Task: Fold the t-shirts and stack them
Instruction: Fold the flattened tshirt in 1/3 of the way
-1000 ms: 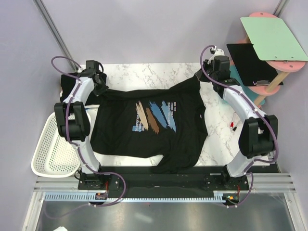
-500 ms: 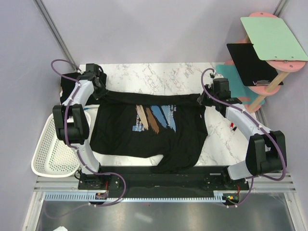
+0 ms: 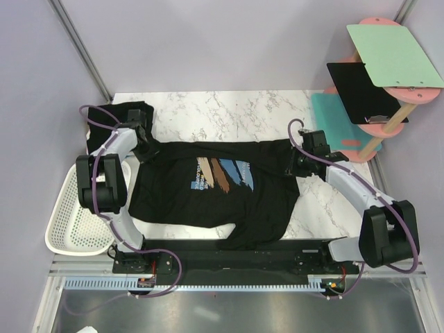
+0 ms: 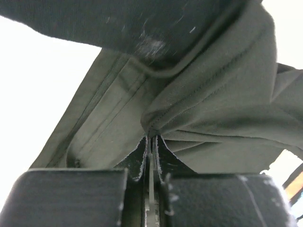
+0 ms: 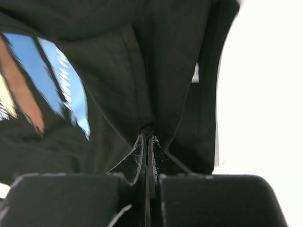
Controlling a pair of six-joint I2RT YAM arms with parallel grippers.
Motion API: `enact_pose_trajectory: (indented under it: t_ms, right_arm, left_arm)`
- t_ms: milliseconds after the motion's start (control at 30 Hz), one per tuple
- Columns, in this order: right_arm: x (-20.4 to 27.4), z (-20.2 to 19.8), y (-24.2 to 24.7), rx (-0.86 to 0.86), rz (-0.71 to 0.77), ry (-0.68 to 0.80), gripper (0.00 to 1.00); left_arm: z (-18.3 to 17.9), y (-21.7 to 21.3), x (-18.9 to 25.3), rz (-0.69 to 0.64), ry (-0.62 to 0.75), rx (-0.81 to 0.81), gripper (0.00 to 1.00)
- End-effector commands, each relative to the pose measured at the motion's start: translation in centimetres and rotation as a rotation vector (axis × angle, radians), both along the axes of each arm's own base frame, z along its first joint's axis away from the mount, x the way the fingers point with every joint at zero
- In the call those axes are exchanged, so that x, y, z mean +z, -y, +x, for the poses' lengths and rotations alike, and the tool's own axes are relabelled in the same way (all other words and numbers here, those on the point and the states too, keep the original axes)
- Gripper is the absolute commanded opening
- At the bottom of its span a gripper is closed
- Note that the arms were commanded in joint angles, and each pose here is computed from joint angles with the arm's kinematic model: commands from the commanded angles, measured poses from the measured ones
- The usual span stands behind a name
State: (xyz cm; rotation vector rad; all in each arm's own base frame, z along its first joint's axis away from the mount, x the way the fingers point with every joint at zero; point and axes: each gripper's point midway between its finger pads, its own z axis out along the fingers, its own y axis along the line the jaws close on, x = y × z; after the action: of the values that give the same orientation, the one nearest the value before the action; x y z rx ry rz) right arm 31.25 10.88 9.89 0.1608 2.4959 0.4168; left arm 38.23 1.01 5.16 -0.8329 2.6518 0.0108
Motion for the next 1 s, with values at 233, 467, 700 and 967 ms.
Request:
enact_pose_trajectory:
  t_ms: [233,467,700,967]
  right_arm:
    - [-0.3,-2.2,-0.9,0.109,-0.025,-0.138,0.82]
    - [1.8,3.8,-1.9,0.077,-0.001,0.050,0.73]
    - [-2.4,6.9,-3.4,0.096,0.026,0.012,0.68]
    - [-3.7,9.3,-4.5,0.090,0.069,0.037,0.63]
  left_arm:
    - [-0.4,0.2,3.9,-0.015,0.101,0.052,1.00]
    - [0.2,0.1,7.2,-0.006,0.193,0.033,1.00]
    - [-0.1,0.1,7.3,0.004,0.194,0.017,1.00]
    - [-0.3,0.1,6.9,0.006,0.182,0.006,1.00]
